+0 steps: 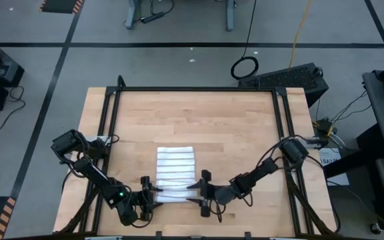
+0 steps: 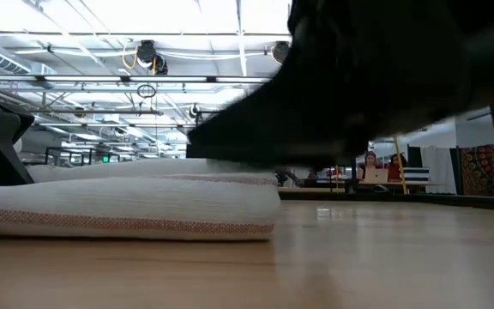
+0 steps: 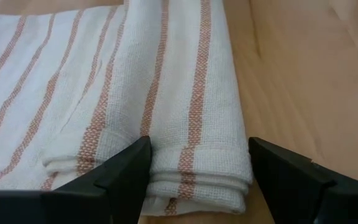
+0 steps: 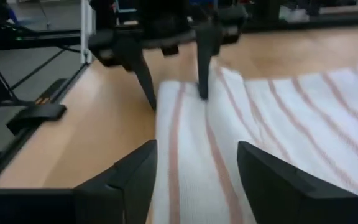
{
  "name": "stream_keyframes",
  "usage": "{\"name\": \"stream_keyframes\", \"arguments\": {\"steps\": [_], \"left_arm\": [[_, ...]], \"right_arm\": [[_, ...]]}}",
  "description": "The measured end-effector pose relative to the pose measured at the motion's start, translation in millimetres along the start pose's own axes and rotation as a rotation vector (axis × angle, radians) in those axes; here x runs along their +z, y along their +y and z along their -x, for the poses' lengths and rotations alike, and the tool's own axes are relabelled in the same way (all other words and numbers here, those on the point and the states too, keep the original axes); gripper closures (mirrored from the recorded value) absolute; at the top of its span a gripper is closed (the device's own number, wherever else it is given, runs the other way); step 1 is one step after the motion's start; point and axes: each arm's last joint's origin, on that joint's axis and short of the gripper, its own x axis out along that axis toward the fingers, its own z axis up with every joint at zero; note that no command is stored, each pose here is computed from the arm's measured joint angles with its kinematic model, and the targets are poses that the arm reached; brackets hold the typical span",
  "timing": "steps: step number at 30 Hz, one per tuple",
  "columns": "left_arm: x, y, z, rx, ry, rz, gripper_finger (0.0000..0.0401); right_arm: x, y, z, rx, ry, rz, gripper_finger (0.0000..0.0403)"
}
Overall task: Roll towel
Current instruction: Roll the white towel
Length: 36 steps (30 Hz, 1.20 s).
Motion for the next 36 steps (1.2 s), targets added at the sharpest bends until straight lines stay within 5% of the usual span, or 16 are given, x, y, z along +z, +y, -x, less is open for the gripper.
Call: {"name": "stream_keyframes", "arguments": {"steps": [9,19,24,36], "left_arm": [[1,-2,1,-0.011,-0.017,-0.015,0.013],[28,-23,29,-0.015,-0.184,-0.226,0.013],[27,-24,33,0.0,-0.174,-0.236,0.0127],[18,-15,25,0.06,-0.091,-0.274,0.0056]], "right_arm": [[-28,-19,-16,-0.009,0.054,-0.114,0.0244],[-30,-21,-18,-0.007,0.069,-0.14,0.0247],[-30,-22,-18,0.0,0.075,-0.155,0.0247],[-32,-23,-18,0.002,0.081,-0.163,0.0247]]}}
